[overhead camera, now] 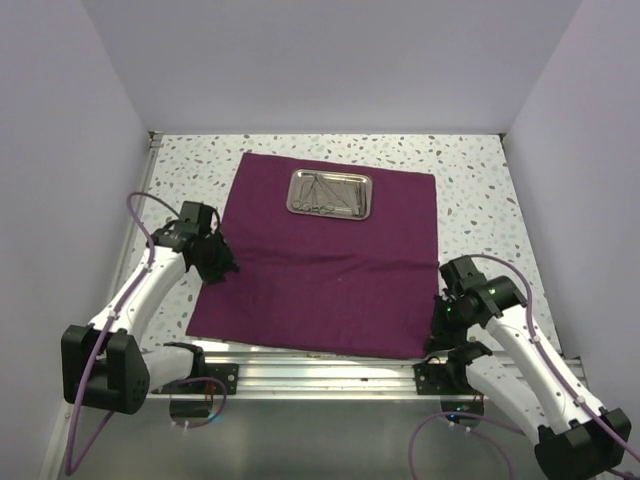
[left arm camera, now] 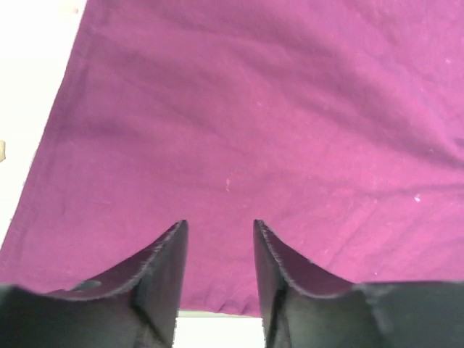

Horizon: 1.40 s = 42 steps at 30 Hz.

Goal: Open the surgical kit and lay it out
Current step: Smooth out the surgical kit at the center of the board.

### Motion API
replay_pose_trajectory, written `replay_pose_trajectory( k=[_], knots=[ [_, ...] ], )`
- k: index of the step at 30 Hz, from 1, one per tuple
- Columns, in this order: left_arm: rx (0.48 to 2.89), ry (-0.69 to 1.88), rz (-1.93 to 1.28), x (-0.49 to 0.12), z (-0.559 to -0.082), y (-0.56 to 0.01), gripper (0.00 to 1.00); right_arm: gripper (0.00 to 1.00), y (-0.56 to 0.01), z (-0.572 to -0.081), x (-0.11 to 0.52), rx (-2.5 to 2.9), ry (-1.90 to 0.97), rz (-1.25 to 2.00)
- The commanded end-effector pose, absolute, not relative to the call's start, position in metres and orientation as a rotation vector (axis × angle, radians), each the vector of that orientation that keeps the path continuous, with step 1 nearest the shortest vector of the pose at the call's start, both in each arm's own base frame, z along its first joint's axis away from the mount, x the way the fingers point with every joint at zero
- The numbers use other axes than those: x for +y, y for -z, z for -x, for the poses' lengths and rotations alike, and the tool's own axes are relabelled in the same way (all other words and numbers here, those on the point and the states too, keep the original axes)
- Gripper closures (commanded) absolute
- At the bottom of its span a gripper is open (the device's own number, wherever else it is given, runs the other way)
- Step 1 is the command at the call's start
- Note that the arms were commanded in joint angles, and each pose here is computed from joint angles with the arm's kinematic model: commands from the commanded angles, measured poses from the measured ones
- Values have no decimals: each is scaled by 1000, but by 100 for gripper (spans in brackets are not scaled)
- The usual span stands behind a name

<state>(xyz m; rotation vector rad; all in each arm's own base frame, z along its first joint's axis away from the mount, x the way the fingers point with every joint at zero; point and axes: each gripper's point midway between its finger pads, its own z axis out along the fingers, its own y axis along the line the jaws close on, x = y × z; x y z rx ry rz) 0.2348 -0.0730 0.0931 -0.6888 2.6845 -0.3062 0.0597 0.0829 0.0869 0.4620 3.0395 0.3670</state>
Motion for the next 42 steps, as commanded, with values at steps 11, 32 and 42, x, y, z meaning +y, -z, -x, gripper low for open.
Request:
replay_pose_trajectory(
  k=[11, 32, 42],
  knots=[
    [2827, -30, 987, -38, -172, -47, 18, 100, -110, -67, 76, 3157, -183, -520],
    [3078, -171, 755, -25, -130, -59, 41, 100, -107, -266, 65, 2845, -231, -778],
    [3168, -153, 801, -38, -122, -30, 53, 100, -95, -259, 62, 2870, -276, -786]
  ],
)
